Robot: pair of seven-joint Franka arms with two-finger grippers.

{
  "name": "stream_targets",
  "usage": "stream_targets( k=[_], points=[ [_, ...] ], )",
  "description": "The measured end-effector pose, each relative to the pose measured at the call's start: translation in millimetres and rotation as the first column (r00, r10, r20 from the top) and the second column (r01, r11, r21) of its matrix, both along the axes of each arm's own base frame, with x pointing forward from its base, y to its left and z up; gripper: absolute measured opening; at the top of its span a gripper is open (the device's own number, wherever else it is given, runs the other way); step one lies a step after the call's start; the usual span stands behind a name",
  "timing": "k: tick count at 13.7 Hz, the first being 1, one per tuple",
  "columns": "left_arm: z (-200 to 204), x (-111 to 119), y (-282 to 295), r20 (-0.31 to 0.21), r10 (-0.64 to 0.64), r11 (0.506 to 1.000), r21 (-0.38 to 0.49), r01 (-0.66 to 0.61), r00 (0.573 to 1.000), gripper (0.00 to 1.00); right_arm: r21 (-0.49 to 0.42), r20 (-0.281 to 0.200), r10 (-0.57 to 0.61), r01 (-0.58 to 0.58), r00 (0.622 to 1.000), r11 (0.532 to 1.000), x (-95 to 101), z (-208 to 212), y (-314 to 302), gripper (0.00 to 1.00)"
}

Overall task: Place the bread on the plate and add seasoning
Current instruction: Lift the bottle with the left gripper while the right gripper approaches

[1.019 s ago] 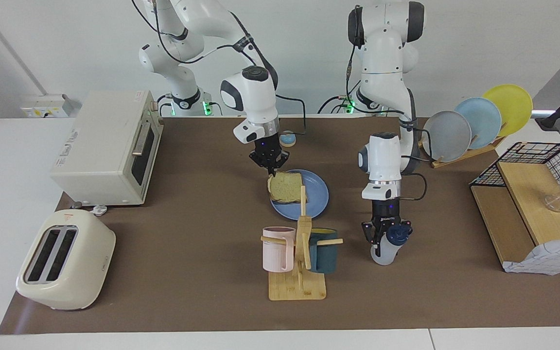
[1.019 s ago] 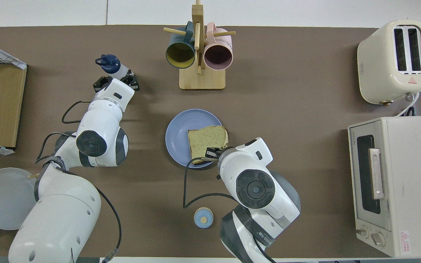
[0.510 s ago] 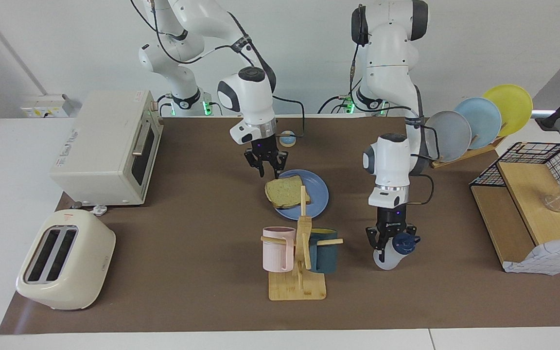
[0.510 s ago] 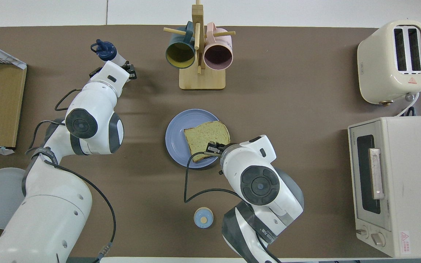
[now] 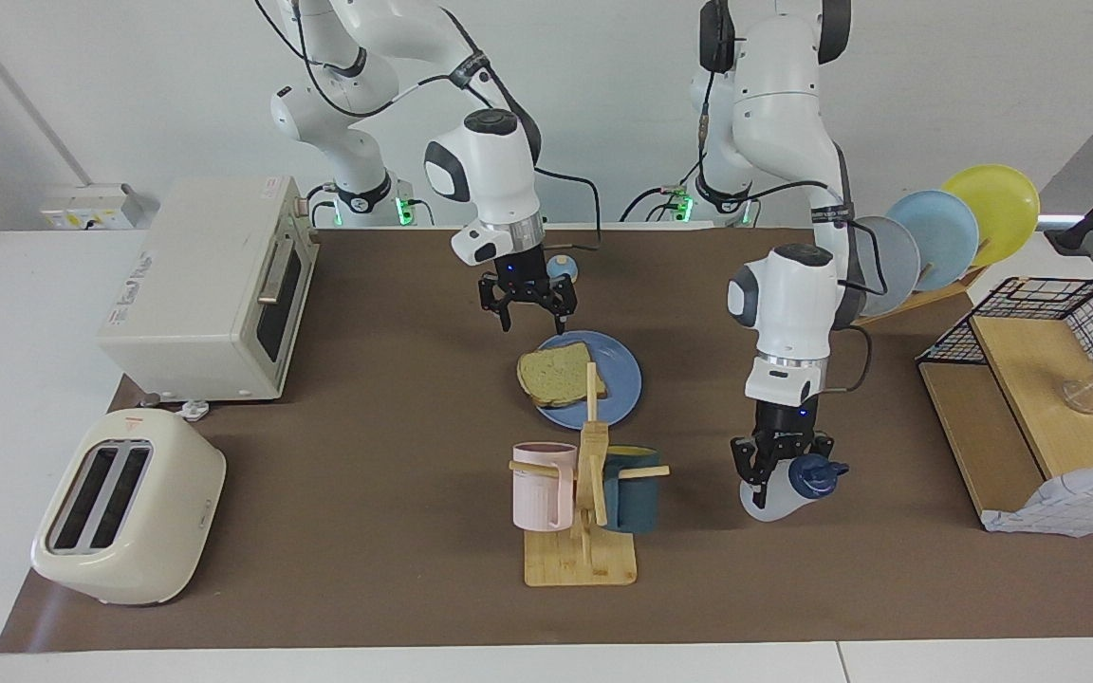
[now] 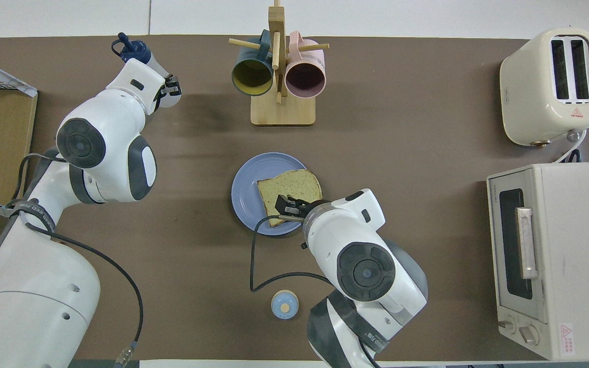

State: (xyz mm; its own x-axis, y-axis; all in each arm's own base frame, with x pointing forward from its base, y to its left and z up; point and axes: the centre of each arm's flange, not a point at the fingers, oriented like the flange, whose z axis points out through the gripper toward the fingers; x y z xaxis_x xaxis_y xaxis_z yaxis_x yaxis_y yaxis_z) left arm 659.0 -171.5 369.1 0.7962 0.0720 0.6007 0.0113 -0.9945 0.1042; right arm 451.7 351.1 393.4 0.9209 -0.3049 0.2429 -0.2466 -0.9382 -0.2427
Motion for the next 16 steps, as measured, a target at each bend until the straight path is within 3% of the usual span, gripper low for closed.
stream_targets(
  k=[3,7,10,13,16],
  points=[
    [25,-6,-1,-0.052,-0.014,1.0,-0.029,0.013,0.999,0.48,0.014,0.01,0.008,-0.008,1.0,1.0,6.4,19,9,1.0],
    [60,-22,-3,-0.162,-0.092,0.995,-0.049,0.085,0.982,0.48,0.078,-0.146,0.062,-0.051,0.987,0.996,40.7,73,15,1.0],
    [89,-38,1,-0.232,-0.181,0.983,-0.06,0.171,0.956,0.48,0.12,-0.196,0.064,-0.041,0.978,0.992,68.1,104,4,1.0],
    [107,-55,2,-0.297,-0.285,0.958,-0.067,0.278,0.911,0.48,0.177,-0.253,0.043,0.002,0.967,0.984,78.4,116,-7,1.0],
    [120,-75,-8,-0.352,-0.436,0.894,-0.068,0.442,0.828,0.48,0.19,-0.278,0.077,-0.024,0.957,0.981,81.4,147,-13,1.0]
  ],
)
